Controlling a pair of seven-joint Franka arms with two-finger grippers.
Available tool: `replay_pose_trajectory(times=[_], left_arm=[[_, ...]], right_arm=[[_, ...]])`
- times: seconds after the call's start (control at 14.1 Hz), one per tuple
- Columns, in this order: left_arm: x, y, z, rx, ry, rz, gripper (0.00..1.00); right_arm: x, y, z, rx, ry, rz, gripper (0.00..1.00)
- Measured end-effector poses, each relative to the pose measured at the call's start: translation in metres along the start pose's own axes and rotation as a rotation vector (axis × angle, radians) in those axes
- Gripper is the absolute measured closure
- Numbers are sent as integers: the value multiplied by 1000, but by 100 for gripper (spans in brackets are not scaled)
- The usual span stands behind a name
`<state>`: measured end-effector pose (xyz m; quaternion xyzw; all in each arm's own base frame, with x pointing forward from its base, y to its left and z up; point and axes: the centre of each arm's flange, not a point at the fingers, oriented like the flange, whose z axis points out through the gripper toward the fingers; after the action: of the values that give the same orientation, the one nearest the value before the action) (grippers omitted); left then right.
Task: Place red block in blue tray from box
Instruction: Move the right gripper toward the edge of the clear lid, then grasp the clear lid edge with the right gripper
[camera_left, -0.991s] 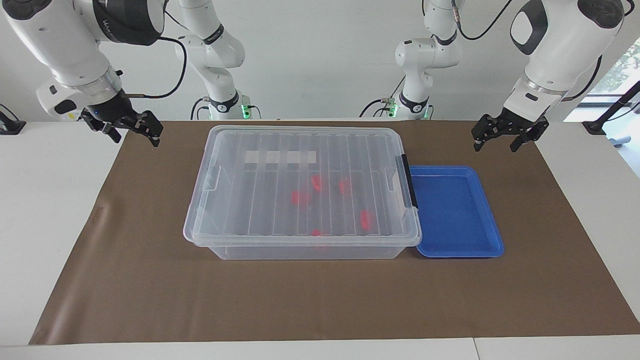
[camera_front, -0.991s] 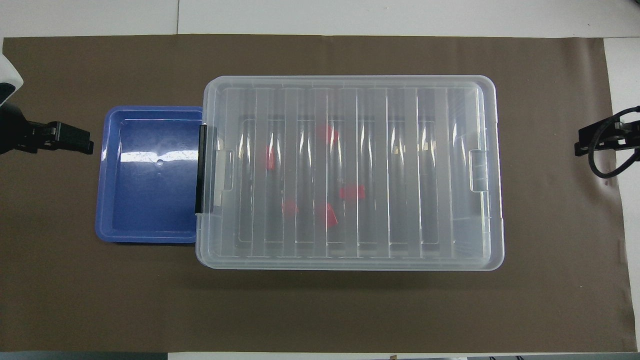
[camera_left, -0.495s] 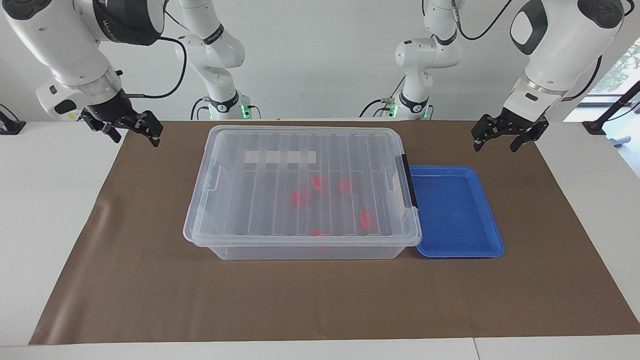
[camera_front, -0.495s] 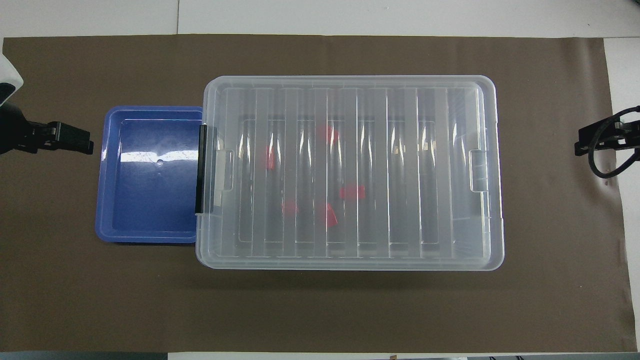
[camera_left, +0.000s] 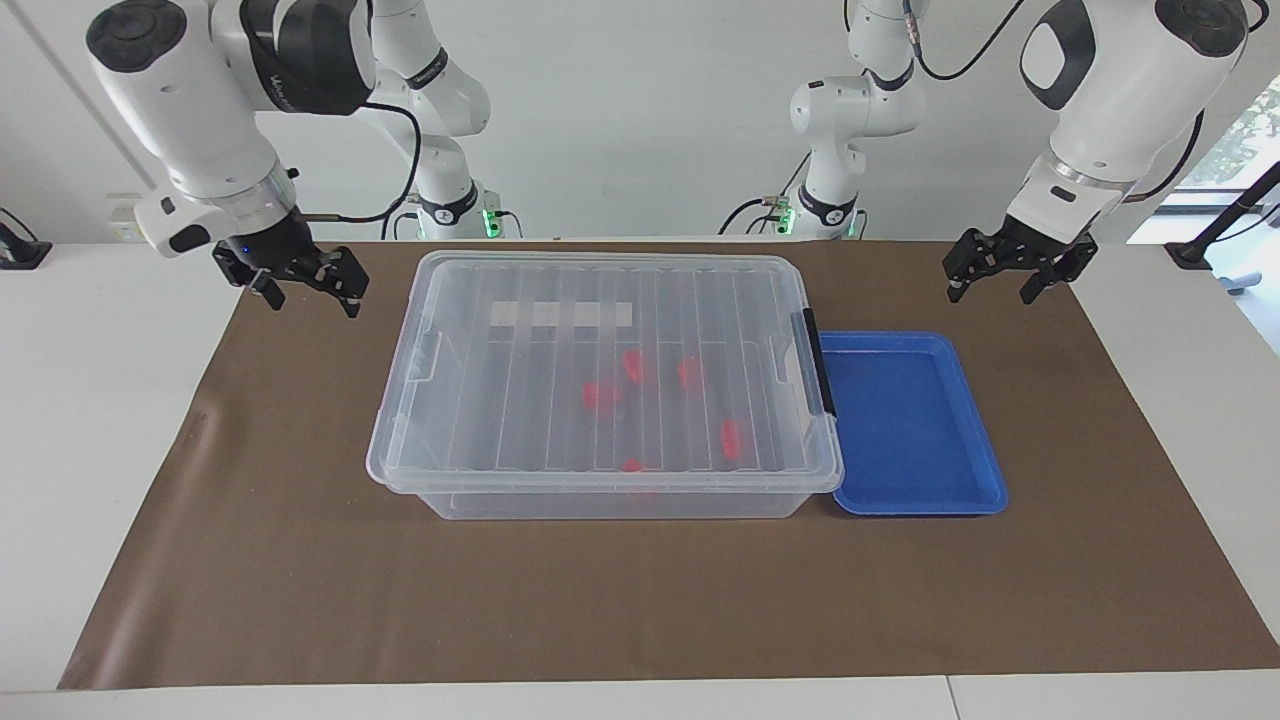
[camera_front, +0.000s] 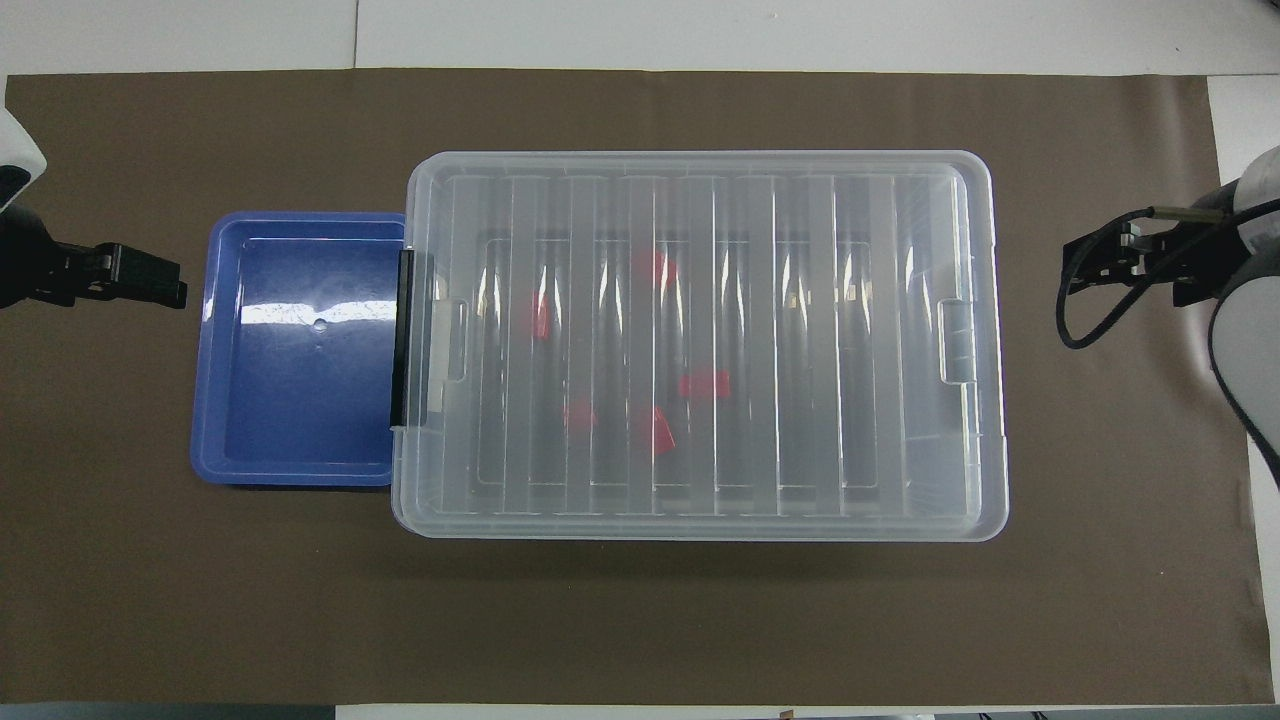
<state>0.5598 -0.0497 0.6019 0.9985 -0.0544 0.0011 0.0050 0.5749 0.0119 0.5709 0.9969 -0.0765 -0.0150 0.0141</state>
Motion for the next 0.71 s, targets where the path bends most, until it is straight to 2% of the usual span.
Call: replay_pose_trajectory(times=[0.28,0.71], left_arm=[[0,0,0,0,0,0,0],[0,0,0,0,0,0,0]], right_arm=[[3,-29,42,10,25,10,0],[1,-37,94,18,46,-4,0]])
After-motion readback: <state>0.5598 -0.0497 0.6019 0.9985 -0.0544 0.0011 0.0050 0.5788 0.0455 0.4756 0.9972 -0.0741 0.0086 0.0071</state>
